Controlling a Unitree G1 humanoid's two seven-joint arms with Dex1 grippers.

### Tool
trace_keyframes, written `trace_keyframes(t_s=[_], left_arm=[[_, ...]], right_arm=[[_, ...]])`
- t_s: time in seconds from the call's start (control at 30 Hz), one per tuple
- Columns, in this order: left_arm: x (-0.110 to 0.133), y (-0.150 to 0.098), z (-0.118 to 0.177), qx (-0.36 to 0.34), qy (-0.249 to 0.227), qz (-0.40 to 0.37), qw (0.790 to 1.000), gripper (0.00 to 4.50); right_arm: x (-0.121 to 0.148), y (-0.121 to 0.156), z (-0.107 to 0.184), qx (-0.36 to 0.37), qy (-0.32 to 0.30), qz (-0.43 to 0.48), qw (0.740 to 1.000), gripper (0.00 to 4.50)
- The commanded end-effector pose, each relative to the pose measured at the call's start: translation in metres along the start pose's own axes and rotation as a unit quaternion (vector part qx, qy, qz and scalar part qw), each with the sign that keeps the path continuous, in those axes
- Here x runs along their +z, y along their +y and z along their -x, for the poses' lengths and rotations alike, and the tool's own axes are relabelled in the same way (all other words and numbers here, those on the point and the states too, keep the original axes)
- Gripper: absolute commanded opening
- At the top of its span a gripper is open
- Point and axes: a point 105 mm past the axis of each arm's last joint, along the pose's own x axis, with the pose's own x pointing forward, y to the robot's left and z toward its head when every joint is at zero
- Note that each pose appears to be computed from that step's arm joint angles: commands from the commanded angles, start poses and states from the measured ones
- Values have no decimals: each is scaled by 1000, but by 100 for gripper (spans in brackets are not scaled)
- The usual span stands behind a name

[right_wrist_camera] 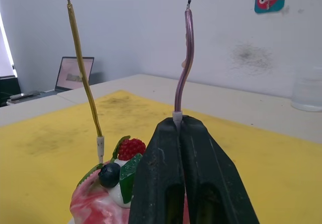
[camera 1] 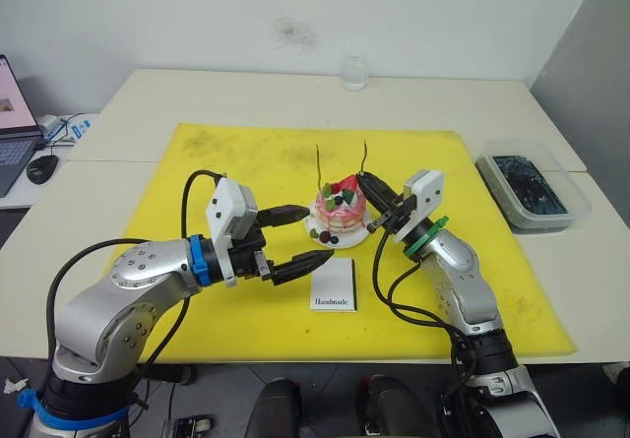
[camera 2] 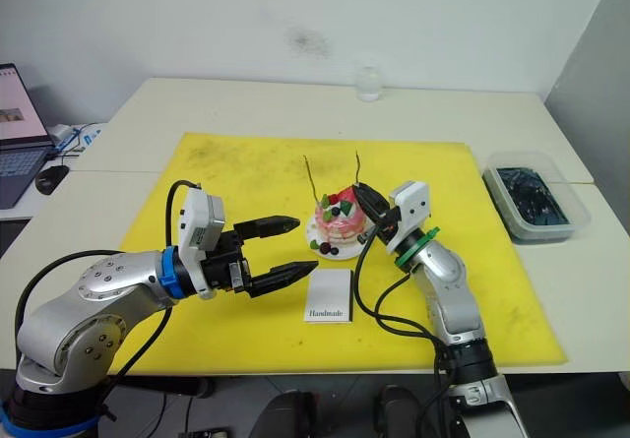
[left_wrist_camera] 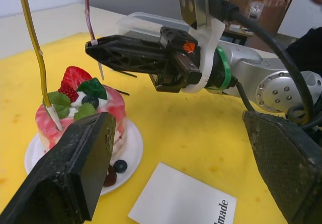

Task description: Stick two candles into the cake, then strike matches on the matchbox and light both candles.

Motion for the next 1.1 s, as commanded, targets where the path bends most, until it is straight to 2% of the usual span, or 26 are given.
trace_keyframes(t_s=[0.03,0.57,1.1], left_arm=[[6,-2,-2,-13,-7,-4,1000,450],[6,-2,-3,-24,-2,-14,1000,450],[3,-2,-6,-23,-4,-16,1000,450]], right_arm=[[5,1,1,-2,-15,5,1000,5],[-8,5,4,-24,-12,-1,1000,5],[-38,11,16,-27,27,3,999,5]])
